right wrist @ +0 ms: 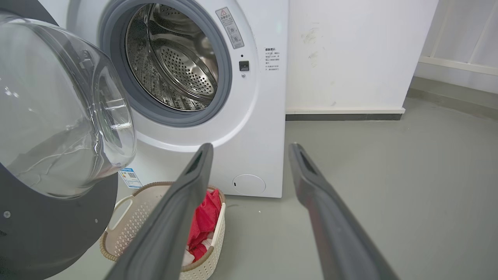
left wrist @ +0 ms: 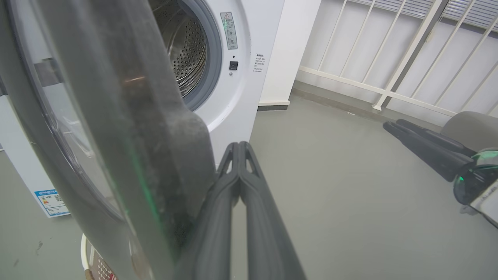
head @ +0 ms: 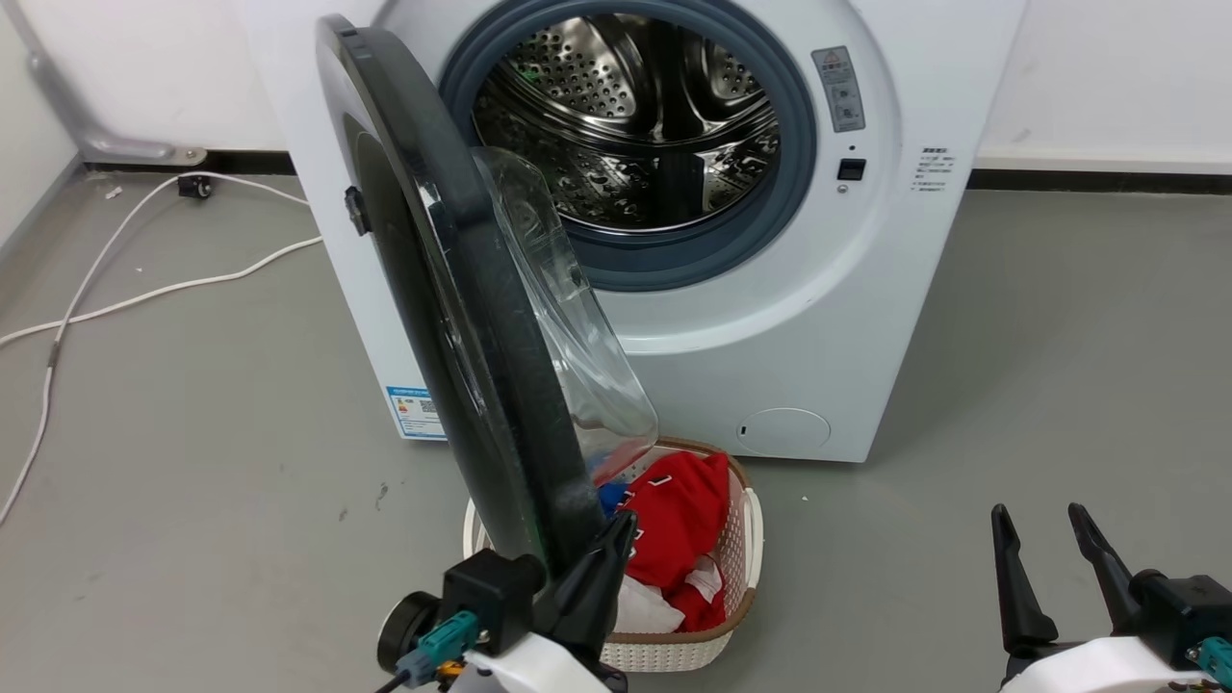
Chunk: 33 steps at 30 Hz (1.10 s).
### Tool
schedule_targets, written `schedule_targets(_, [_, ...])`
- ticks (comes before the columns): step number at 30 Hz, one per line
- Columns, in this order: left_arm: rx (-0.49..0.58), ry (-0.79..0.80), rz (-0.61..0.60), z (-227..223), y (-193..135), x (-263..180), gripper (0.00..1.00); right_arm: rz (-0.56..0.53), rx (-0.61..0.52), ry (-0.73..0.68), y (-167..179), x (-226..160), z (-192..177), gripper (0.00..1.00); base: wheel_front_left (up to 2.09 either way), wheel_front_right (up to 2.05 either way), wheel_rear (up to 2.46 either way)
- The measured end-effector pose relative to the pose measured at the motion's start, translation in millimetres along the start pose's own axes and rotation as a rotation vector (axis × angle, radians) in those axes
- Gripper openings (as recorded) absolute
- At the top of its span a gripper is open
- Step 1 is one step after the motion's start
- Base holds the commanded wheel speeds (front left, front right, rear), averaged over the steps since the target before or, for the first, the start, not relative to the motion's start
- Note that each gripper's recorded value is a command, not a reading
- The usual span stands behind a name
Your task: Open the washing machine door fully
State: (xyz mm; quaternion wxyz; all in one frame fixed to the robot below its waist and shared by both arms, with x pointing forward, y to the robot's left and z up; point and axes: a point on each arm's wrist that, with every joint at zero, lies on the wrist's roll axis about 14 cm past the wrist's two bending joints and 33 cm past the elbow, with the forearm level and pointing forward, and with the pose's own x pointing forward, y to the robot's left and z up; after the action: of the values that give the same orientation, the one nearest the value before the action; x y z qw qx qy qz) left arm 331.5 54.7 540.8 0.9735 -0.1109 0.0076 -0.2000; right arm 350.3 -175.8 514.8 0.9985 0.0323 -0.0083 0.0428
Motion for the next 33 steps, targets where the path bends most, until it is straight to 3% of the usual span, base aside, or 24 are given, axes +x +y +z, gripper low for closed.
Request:
schedule_targets(20, [0.024, -0.097, 0.425, 25, 106, -76, 0.0, 0.157, 0.008, 0.009, 50, 27, -3, 1.0, 0.0, 0.0, 0.0])
schedule_targets(23, [0.031, -0.093, 0.509, 26, 133, -92, 0.0, 0.177, 0.007, 0.01, 57, 31, -3, 1.0, 0.0, 0.0, 0.0])
schedule_targets(24, [0.045, -0.089, 0.574, 27, 156, -101, 0.0, 0.197, 0.003, 0.008, 63, 34, -3, 1.0, 0.0, 0.0, 0.0])
schedule_targets(33, [0.099, -0.093, 0.717, 41, 218, -116, 0.0, 0.219, -0.016, -0.014, 71, 48, 4, 1.0, 0.0, 0.0, 0.0])
